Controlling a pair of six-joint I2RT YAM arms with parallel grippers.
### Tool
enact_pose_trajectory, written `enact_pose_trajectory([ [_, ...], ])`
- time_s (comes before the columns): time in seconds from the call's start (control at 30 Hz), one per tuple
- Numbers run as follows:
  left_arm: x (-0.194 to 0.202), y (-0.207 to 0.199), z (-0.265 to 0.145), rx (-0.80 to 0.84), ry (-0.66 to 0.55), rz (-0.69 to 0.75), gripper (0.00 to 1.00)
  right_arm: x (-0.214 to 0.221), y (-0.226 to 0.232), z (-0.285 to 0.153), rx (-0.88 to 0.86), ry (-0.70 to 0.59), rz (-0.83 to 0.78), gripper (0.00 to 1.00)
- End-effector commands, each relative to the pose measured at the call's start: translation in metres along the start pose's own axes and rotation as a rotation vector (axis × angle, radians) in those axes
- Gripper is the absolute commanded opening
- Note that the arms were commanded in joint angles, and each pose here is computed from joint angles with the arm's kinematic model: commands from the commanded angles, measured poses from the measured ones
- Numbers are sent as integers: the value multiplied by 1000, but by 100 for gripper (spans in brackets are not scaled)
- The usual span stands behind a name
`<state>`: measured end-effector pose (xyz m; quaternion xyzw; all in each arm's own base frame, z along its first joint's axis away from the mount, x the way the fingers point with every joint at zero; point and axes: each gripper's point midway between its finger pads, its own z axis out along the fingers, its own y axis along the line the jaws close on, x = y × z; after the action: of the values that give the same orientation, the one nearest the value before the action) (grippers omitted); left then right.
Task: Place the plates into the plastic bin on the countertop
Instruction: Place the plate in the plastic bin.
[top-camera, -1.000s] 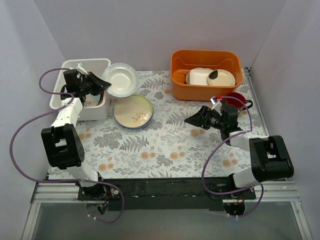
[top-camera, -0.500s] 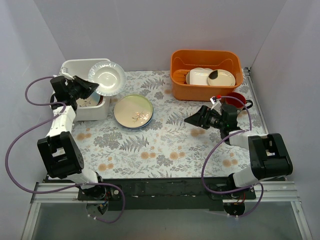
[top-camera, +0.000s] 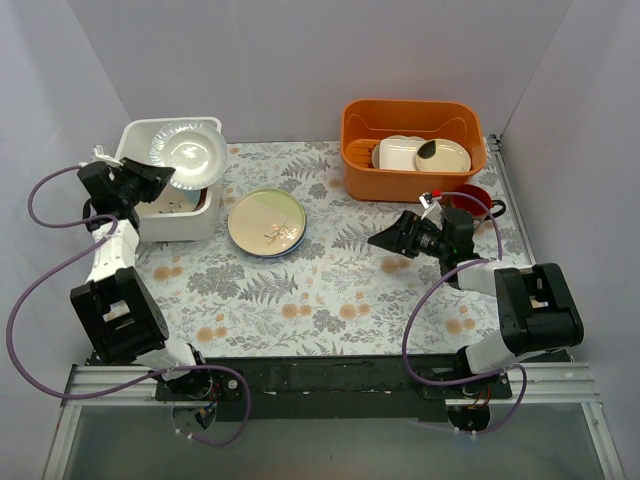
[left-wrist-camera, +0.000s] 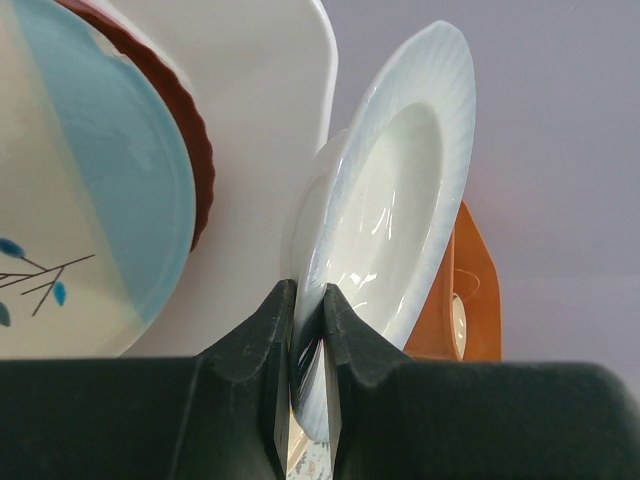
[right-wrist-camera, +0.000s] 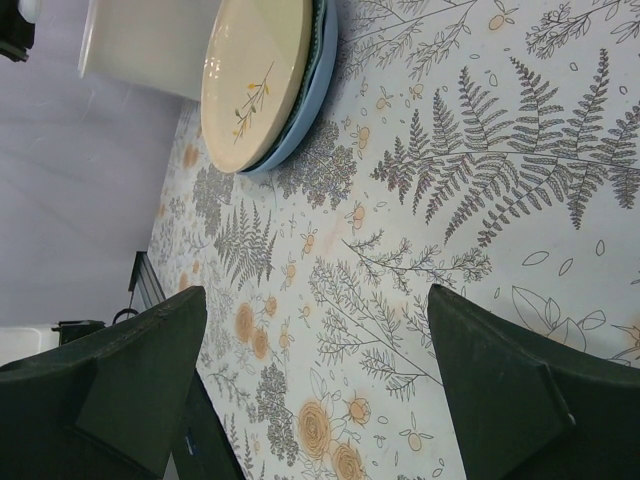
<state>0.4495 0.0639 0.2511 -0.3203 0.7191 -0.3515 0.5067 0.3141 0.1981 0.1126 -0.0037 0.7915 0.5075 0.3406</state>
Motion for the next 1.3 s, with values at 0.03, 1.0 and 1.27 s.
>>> enact_pose_trajectory([
  [0.03,-30,-27,-18,86,-97,32,0,-14,13,6,-55,-20,-49,98],
  [1.0,-50,12,-19,-40,-149,-5,0,-11,13,8,-76,-6,-39,98],
  [1.27,-54,41,-13,-163,-164,-16,0,-11,14,8,-81,-7,-38,98],
])
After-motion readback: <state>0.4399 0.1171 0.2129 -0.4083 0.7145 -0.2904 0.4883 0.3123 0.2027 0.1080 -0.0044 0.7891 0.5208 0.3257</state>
